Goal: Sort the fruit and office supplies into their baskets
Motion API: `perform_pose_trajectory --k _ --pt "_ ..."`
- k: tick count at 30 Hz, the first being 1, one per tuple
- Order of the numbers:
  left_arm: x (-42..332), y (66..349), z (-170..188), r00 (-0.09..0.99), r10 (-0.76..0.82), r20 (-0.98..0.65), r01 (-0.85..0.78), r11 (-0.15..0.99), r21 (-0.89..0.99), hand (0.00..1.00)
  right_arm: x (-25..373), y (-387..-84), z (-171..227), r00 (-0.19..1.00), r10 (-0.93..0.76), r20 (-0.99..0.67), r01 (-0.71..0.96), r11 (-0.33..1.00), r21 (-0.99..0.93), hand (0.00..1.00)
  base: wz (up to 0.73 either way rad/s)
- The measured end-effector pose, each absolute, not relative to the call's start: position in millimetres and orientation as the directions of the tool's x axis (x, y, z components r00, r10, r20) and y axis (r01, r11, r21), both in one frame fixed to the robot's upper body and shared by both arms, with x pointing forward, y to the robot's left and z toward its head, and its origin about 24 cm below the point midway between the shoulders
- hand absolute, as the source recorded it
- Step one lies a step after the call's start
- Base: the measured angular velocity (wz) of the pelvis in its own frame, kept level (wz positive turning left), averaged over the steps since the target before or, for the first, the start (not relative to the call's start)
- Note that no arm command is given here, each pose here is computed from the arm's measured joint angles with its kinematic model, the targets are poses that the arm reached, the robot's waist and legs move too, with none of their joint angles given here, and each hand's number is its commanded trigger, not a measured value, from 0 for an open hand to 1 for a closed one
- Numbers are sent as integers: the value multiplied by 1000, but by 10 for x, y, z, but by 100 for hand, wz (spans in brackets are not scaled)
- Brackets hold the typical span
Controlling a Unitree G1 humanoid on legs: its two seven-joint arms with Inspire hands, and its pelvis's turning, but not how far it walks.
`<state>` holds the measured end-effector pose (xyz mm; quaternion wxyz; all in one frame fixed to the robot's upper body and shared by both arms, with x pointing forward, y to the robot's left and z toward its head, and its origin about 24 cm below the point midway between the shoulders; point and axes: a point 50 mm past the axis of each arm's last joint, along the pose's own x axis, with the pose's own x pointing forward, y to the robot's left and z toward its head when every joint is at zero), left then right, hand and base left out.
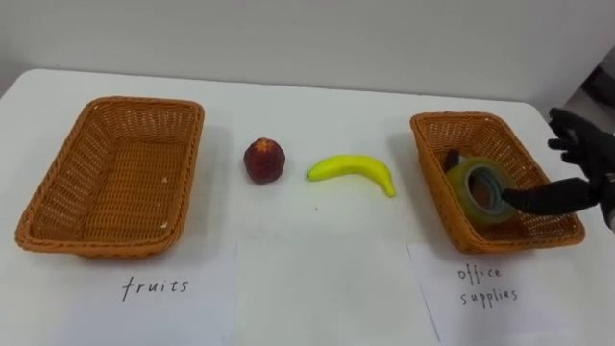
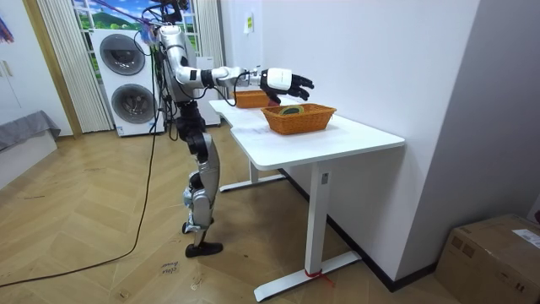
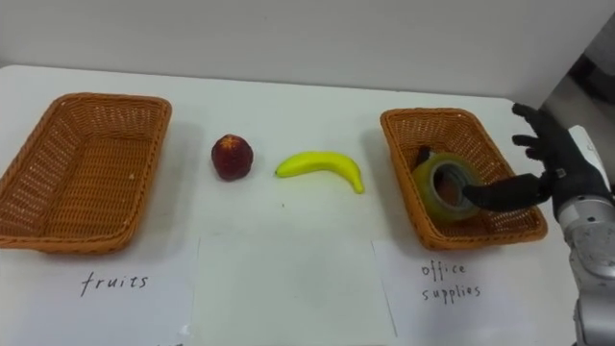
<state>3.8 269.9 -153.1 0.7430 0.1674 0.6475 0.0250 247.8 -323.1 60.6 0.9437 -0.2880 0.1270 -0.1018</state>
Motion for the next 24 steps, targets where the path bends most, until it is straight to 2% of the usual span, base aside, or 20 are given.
perform_pose_trajectory --k 16,24 --pt "-25 2701 -1536 140 254 -957 178 944 277 0 2482 -3224 628 949 -264 -172 119 806 -581 0 0" --pt "-31 2702 -1536 141 255 -957 170 946 277 0 2533 -3092 916 976 -210 -50 138 787 -601 0 0"
